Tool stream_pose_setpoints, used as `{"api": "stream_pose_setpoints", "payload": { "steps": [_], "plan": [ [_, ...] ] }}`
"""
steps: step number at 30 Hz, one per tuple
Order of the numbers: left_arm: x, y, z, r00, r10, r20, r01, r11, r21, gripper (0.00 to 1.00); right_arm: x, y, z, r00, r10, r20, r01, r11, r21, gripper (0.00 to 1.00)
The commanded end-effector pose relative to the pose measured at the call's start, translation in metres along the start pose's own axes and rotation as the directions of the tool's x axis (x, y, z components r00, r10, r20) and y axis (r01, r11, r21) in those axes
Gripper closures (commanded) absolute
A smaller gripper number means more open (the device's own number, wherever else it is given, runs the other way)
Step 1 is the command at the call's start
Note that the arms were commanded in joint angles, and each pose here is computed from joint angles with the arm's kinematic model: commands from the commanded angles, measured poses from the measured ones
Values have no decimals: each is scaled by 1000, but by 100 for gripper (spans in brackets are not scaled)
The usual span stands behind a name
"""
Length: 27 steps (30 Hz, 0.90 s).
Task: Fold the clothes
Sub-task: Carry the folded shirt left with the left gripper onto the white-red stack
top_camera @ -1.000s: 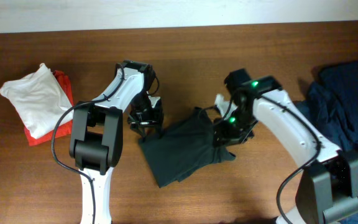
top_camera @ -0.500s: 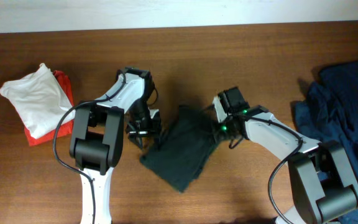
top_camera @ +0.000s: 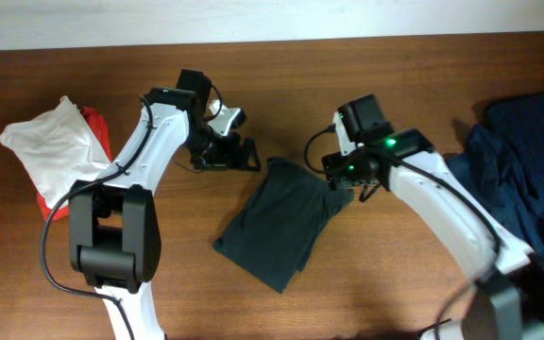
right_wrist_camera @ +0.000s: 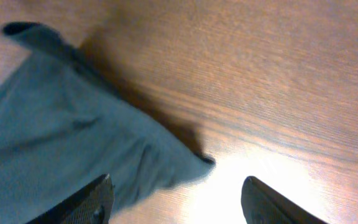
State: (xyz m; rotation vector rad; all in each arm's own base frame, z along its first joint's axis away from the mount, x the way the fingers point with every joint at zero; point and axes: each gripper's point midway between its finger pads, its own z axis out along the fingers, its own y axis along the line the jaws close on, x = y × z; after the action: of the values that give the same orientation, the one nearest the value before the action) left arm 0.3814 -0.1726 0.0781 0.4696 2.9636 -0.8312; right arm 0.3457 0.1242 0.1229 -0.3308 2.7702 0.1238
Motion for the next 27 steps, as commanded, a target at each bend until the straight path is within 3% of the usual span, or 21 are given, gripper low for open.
{"api": "stream_pose_setpoints", "payload": {
  "steps": [1,5,11,12,14,15,17,19,23,27],
  "plan": [
    [-4,-31,13,973,228,40,-231,954,189,3,-1,-3,-36,999,6,44,-7,1000,12,30],
    [-4,-20,42,976,215,13,-212,946,247,2,26,-4,-53,1000,10,-23,-9,1000,9,29],
    [23,-23,95,973,186,-134,-135,937,322,3,43,-5,-57,996,11,-86,-9,1000,16,29],
    [29,-30,101,968,190,-162,-127,934,333,9,43,-6,-57,996,11,-87,-9,1000,17,29],
    [37,-43,108,957,217,-192,-142,930,339,32,43,-6,-57,996,11,-87,-10,1000,17,30],
    [38,-45,109,954,226,-196,-152,931,333,46,43,-6,-57,996,11,-87,-10,1000,17,29],
    [35,-36,111,949,236,-208,-177,948,266,85,43,-8,-57,996,17,-88,-16,1000,19,29],
    [18,-12,99,968,155,-199,-128,982,141,99,44,-14,-58,995,36,-93,-34,999,27,29],
    [-27,32,29,996,64,-64,-66,997,-27,99,50,-33,-59,989,97,-116,-91,995,51,30],
    [-52,74,-76,990,-7,140,28,988,-153,100,54,-51,-60,980,157,-126,-149,986,74,30]
  ]
}}
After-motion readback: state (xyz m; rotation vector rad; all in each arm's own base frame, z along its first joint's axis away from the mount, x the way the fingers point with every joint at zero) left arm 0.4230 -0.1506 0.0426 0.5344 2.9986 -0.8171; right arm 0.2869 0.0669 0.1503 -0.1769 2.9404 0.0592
